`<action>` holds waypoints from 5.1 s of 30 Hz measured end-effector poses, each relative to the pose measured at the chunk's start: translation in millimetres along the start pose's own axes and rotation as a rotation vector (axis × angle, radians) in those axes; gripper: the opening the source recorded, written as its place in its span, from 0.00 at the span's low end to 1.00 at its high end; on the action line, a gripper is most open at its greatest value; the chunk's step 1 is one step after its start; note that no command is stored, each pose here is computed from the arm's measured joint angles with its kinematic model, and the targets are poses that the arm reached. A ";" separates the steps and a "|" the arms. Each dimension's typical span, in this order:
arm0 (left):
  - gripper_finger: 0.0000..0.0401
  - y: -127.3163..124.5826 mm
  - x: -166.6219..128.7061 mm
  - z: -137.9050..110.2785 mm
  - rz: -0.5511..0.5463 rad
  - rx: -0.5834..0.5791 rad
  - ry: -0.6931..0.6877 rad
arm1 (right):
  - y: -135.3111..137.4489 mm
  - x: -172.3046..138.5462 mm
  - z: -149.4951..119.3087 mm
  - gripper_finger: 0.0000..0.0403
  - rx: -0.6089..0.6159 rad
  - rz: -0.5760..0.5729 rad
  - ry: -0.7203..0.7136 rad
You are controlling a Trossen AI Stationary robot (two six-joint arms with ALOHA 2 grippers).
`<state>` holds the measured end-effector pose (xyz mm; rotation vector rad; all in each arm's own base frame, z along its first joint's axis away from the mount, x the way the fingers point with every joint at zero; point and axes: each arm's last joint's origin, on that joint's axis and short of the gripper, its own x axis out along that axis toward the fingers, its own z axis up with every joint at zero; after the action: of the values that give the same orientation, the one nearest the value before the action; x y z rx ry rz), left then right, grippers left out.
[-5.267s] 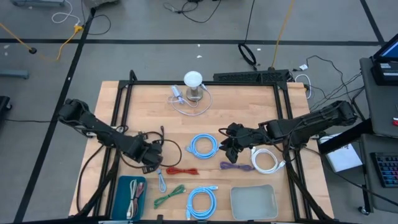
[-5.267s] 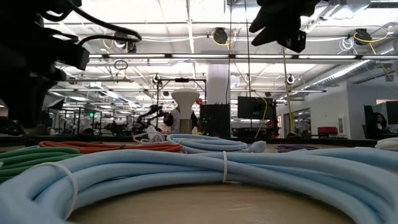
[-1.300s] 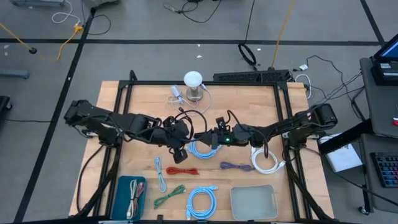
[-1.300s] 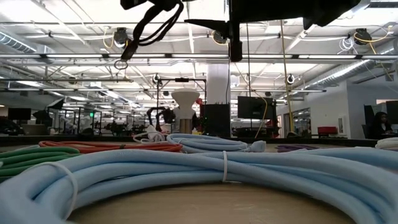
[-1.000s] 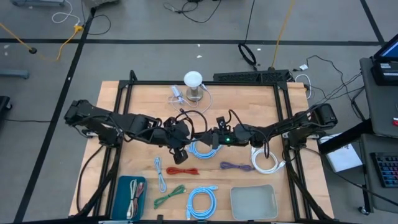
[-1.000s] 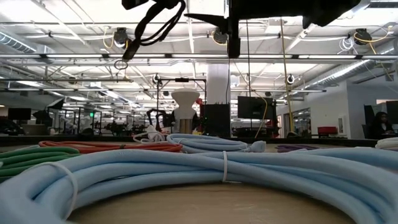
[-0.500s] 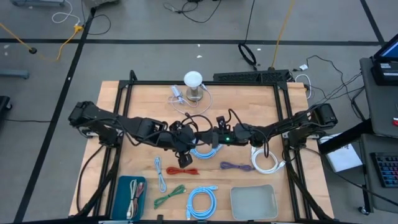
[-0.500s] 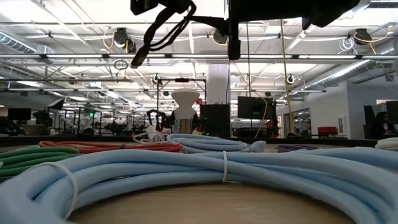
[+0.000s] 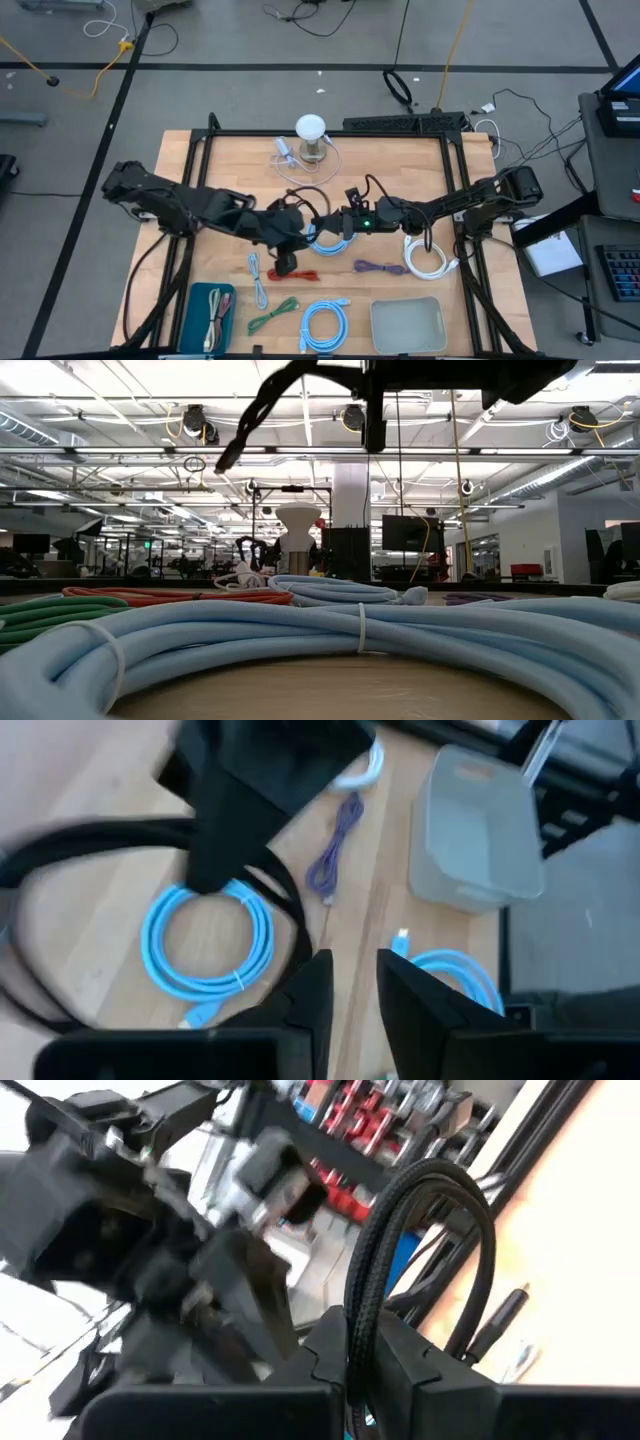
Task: Pick & Place USB Port
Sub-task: Put the black video cable into the gray bin
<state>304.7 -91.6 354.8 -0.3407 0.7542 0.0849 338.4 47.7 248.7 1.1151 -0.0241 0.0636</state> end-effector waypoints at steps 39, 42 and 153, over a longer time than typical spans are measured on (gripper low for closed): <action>0.43 65.5 -49.4 -15.8 -0.527 -0.310 -0.614 | 102.1 -61.7 15.0 0.03 -0.049 0.371 -0.022; 0.46 67.7 -46.8 -13.8 -0.566 -0.290 -0.589 | 102.2 -61.7 14.9 0.03 -0.034 0.373 -0.016; 0.02 13.5 87.5 31.4 -0.400 0.023 0.109 | 80.8 -174.4 -4.2 0.39 -0.347 -0.499 0.143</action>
<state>386.3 -72.5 312.6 -0.4711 0.7812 -0.3207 159.2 80.1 310.4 0.7422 0.3578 -0.2980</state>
